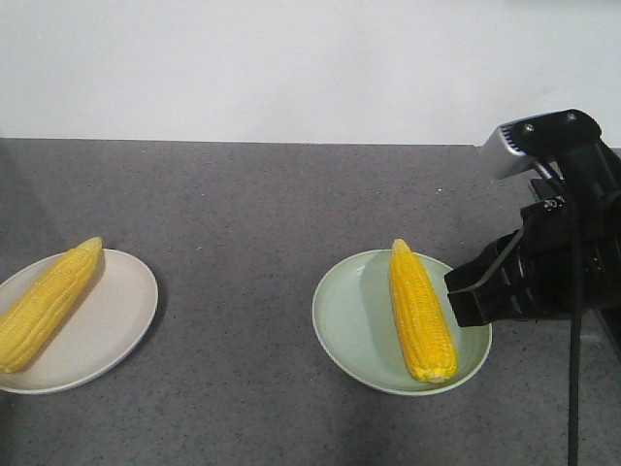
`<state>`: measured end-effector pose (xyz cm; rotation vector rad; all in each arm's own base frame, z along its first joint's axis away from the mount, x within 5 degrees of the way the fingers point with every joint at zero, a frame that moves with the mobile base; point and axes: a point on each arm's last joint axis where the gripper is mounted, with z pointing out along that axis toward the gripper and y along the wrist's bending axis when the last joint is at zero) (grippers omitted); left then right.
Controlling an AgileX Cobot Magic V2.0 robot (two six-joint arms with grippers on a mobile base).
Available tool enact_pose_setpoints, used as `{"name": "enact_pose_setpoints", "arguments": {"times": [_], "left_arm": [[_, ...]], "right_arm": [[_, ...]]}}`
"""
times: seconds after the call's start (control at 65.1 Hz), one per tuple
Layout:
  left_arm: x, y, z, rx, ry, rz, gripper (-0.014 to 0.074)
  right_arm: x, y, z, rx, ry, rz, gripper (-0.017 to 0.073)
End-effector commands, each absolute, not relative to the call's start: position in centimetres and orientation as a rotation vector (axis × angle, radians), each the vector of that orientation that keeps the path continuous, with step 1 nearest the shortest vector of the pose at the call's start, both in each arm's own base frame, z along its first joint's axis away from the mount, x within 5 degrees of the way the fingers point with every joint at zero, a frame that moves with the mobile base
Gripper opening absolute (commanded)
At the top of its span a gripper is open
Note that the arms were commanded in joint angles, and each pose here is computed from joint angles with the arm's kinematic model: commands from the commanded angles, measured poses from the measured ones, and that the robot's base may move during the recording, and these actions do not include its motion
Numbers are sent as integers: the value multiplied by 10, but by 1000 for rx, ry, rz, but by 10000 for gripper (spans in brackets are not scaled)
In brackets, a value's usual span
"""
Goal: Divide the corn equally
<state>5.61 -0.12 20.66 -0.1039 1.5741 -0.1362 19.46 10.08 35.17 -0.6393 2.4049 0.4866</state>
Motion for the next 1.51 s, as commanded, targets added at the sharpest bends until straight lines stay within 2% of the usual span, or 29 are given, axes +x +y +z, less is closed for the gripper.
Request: {"name": "enact_pose_setpoints", "arguments": {"times": [0.0, 0.184, 0.861, 1.491], "left_arm": [[53, -1, 216, -112, 1402, -161, -8], [53, -1, 218, -65, 1393, -107, -8], [52, -4, 223, 0, 1336, -125, -8], [53, -4, 220, 0, 1375, -126, -8]], "right_arm": [[194, 100, 366, -620, 2320, 494, -10], [194, 100, 366, -621, 2323, 498, -10], [194, 100, 366, -620, 2324, 499, -10], [194, 100, 366, -620, 2324, 499, -10]]}}
